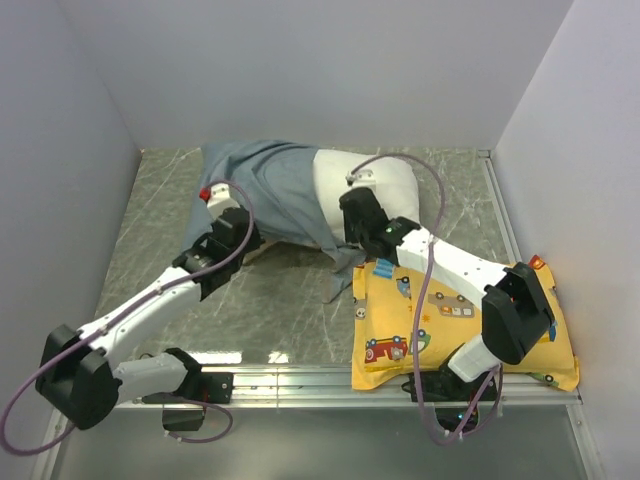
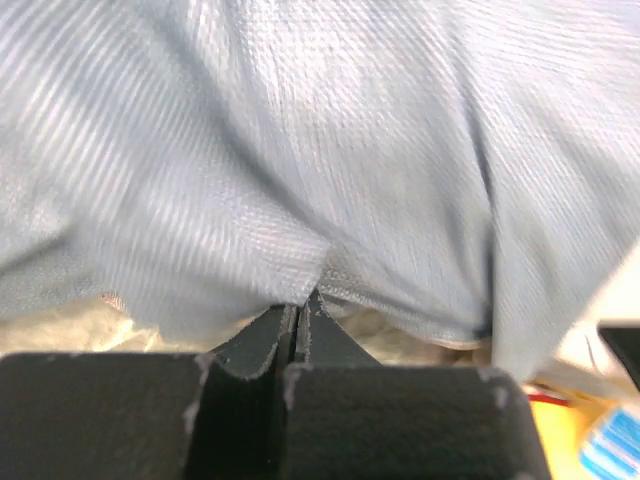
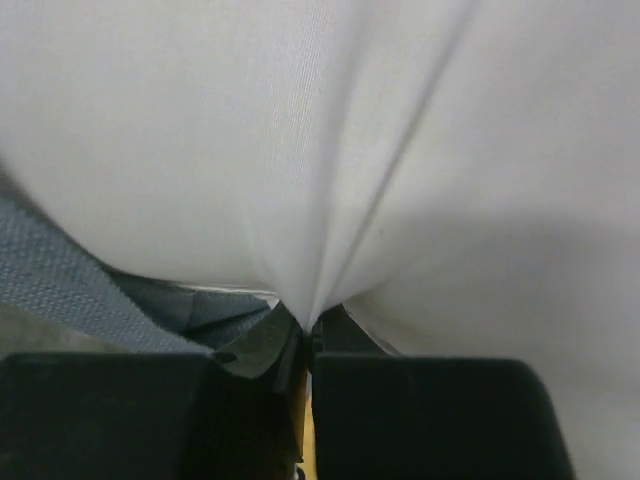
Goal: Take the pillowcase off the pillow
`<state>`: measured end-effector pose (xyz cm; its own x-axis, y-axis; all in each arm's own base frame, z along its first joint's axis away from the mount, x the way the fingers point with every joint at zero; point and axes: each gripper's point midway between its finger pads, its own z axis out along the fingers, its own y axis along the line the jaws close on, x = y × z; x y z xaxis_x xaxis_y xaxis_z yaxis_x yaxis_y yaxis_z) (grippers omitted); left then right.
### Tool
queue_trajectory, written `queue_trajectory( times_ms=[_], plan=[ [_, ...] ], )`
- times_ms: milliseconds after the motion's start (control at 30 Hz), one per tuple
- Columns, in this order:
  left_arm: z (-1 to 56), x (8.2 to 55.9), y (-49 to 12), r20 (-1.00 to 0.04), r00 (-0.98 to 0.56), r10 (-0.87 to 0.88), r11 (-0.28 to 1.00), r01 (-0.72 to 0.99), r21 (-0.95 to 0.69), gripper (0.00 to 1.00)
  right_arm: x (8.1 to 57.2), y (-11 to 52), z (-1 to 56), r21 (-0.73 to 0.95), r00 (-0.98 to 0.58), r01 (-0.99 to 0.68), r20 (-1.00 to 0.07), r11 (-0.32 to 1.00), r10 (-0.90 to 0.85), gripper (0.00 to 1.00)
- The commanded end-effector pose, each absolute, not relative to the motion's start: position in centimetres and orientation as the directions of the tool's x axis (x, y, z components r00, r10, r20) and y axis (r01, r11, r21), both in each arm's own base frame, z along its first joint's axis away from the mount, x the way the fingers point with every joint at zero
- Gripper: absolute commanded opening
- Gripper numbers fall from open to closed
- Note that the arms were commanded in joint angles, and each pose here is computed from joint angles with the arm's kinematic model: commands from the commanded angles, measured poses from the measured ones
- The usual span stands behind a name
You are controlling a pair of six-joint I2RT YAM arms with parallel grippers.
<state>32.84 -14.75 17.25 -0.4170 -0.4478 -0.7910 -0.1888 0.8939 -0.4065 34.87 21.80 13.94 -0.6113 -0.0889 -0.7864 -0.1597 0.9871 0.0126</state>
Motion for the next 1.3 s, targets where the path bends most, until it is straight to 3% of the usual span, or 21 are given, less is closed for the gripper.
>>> queue_trajectory(
  times_ms=[0, 200, 300, 400, 533, 667, 800, 833, 1000, 1067, 1267],
  plan=[
    [28.6, 33.5, -13.2, -0.862, -0.218, -0.458, 0.889, -0.118, -0.443, 0.0, 38.0, 20.2, 22.8, -0.006, -0.453, -0.048, -0.891, 0.999, -0.027, 0.0],
    [40.9, 32.2, -12.2, -0.89, -0.088, -0.447, 0.894, -0.017, -0.447, 0.01, 39.5, 18.0, 37.6, 0.057, -0.278, 0.003, -0.959, 0.998, 0.056, 0.0],
    [45.4, 32.4, -11.6, -0.894, -0.038, -0.447, 0.895, -0.025, -0.446, 0.01, 41.2, 16.5, 40.5, 0.063, -0.268, 0.028, -0.961, 0.998, 0.069, 0.0],
    [47.2, 33.7, -12.0, -0.901, -0.03, -0.432, 0.902, -0.027, -0.431, 0.01, 44.6, 16.0, 38.1, 0.054, -0.356, 0.036, -0.932, 0.998, 0.064, 0.0],
    [44.2, 38.4, -12.3, -0.89, -0.14, -0.433, 0.9, -0.026, -0.434, 0.0, 48.9, 16.6, 28.2, 0.051, -0.536, 0.021, -0.842, 0.998, 0.054, 0.0],
    [35.1, 43.6, -10.9, -0.822, -0.304, -0.482, 0.874, -0.092, -0.478, 0.0, 51.3, 16.3, 19.4, 0.075, -0.64, 0.039, -0.764, 0.996, 0.083, 0.0],
    [29.6, 46.3, -8.1, -0.751, -0.379, -0.542, 0.836, -0.146, -0.53, 0.0, 52.1, 15.2, 14.5, 0.094, -0.697, 0.071, -0.708, 0.993, 0.117, 0.0],
    [29.7, 46.5, -8.1, -0.755, -0.369, -0.542, 0.834, -0.125, -0.537, 0.04, 52.4, 15.4, 14.8, 0.103, -0.683, 0.066, -0.72, 0.992, 0.12, 0.0],
    [33.2, 45.8, -9.8, -0.797, -0.299, -0.526, 0.834, 0.005, -0.552, 0.7, 52.9, 15.6, 16.3, 0.126, -0.642, 0.059, -0.755, 0.99, 0.134, 0.04],
    [35.2, 44.9, -10.4, -0.822, -0.276, -0.499, 0.849, 0.037, -0.527, 0.78, 53.3, 15.8, 17.4, 0.132, -0.628, 0.053, -0.766, 0.99, 0.135, 0.04],
    [34.7, 40.9, -10.2, -0.865, -0.254, -0.432, 0.902, -0.101, -0.42, 0.82, 53.6, 15.7, 18.9, 0.134, -0.604, 0.049, -0.785, 0.99, 0.136, 0.05]
  ],
)
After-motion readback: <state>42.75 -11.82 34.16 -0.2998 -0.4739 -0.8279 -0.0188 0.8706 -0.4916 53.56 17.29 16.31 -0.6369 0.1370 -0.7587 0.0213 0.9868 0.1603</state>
